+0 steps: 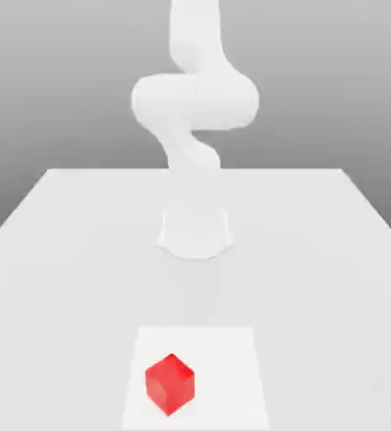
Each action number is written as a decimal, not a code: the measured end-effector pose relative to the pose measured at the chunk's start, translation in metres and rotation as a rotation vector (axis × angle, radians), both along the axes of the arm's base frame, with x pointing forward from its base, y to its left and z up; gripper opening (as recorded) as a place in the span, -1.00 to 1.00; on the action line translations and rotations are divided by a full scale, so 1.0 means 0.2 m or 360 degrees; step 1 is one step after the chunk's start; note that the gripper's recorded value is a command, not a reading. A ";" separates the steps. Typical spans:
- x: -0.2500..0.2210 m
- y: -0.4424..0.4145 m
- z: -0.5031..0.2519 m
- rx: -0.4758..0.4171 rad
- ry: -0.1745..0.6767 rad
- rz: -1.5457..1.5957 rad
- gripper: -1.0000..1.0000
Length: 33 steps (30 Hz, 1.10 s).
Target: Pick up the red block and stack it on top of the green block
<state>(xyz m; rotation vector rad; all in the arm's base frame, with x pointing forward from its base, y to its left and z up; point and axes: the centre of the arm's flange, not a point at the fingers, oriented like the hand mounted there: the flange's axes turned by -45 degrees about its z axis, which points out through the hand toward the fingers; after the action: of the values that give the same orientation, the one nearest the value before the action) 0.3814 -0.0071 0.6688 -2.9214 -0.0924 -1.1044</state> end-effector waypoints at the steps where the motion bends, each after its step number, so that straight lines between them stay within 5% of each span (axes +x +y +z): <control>1: 0.07 -0.01 -0.10 -0.0013 0.0052 0.0049 0.00; 12: 0.48 -0.05 -1.19 -0.0175 0.0555 0.0527 0.00; 23: 0.36 -0.13 -2.22 -0.0421 0.1041 0.0973 0.00; 28: 0.34 -0.14 -2.53 -0.0449 0.1080 0.1013 0.00; 29: 0.33 -0.14 -2.59 -0.0447 0.1082 0.1014 -1.00; 33: 0.33 -0.14 -2.59 -0.0446 0.1084 0.1014 -1.00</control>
<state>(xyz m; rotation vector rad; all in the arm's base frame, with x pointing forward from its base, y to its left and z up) 0.4478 -0.0355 0.1512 -2.9353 -1.1222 0.0004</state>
